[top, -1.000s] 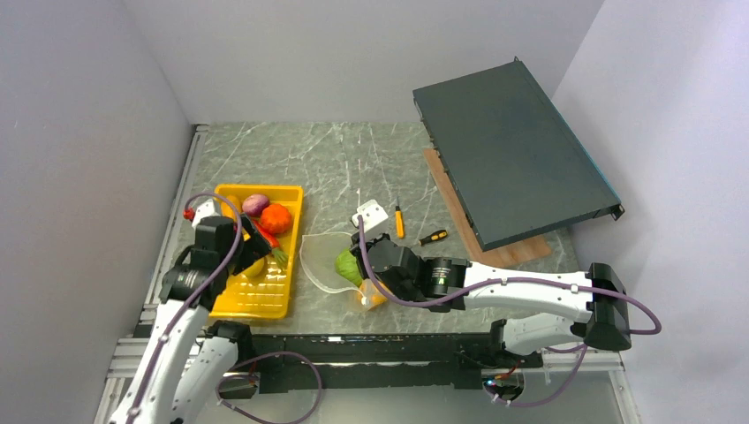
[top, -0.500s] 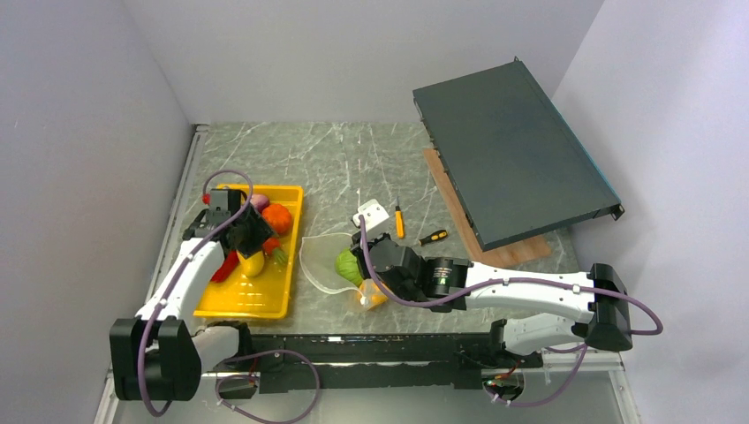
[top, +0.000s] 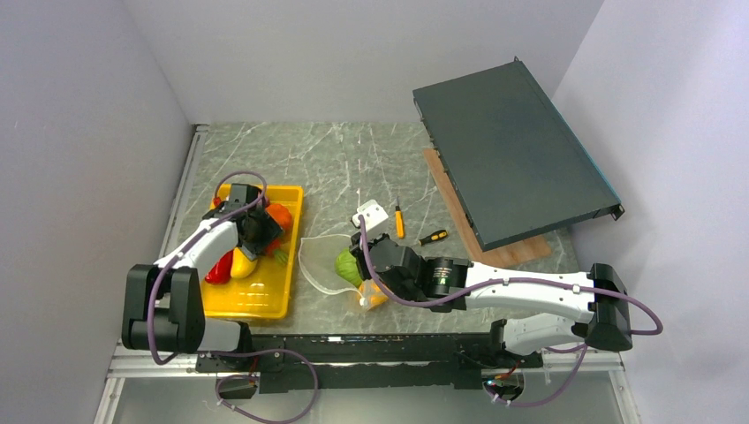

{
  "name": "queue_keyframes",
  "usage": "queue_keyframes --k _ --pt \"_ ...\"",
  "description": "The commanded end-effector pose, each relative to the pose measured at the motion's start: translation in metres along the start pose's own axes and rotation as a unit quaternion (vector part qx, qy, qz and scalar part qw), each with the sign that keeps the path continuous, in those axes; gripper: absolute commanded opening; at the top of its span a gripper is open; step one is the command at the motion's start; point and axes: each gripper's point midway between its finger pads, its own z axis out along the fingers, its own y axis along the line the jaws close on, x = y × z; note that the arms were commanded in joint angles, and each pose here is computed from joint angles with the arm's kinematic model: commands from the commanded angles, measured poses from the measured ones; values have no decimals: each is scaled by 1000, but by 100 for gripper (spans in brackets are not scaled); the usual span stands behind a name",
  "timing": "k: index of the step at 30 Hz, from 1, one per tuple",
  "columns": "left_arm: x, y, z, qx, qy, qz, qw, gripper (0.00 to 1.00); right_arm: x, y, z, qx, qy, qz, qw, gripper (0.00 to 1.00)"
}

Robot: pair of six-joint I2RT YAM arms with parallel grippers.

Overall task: Place the food in the zip-top bag and seal the zipper
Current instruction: Pick up the fake vegetable from the bin, then place the fake vegetable in the zipper food storage bag.

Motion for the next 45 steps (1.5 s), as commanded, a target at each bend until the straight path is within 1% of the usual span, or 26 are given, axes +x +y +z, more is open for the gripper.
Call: queue_keyframes --k 1,4,7,9,11,12,13,18,22,25,28,30,33,35,37,42,45 --pt "-13 3 15 -29 -31 -15 999 65 -26 8 -6 -15 -33 32 999 0" --pt "-9 9 20 -42 -30 -8 999 60 -26 7 -6 -15 -33 32 999 0" --pt "-7 10 13 -41 -36 2 999 55 -26 7 -7 -16 -33 33 999 0" --pt "-7 7 0 -27 -47 13 998 46 -26 8 -7 -18 -33 34 999 0" --pt "-8 5 -18 -11 -63 26 998 33 -25 7 -7 -17 -31 34 999 0" --pt "-9 4 -28 0 -71 29 997 28 -24 7 -7 -16 -31 35 999 0" --pt "-10 3 -39 12 -79 31 996 26 -24 7 -7 -16 -31 36 999 0" --pt "-5 -9 -99 109 -100 62 987 27 -27 10 -6 -19 -33 39 999 0" --pt "15 -18 -148 204 -95 90 970 28 -30 12 -6 -24 -34 45 998 0" --pt "41 -29 -187 303 -72 117 943 30 -32 14 -7 -27 -35 52 998 0" --pt "71 -40 -225 402 -27 114 908 30 -37 18 -9 -38 -37 63 997 0" --pt "87 -41 -250 453 -1 112 885 30 -41 21 -9 -42 -40 70 996 0" --pt "94 -36 -281 485 -4 100 869 28 -46 21 -8 -36 -46 80 995 0" --pt "100 -33 -298 499 5 99 861 23 -48 16 -6 -17 -51 90 995 0" --pt "106 -33 -310 513 22 100 852 20 -49 7 -2 16 -57 108 992 0" --pt "112 -34 -329 538 39 93 837 20 -54 0 11 65 -80 135 986 0" --pt "115 -35 -331 545 53 86 832 19 -59 4 17 73 -85 151 982 0"
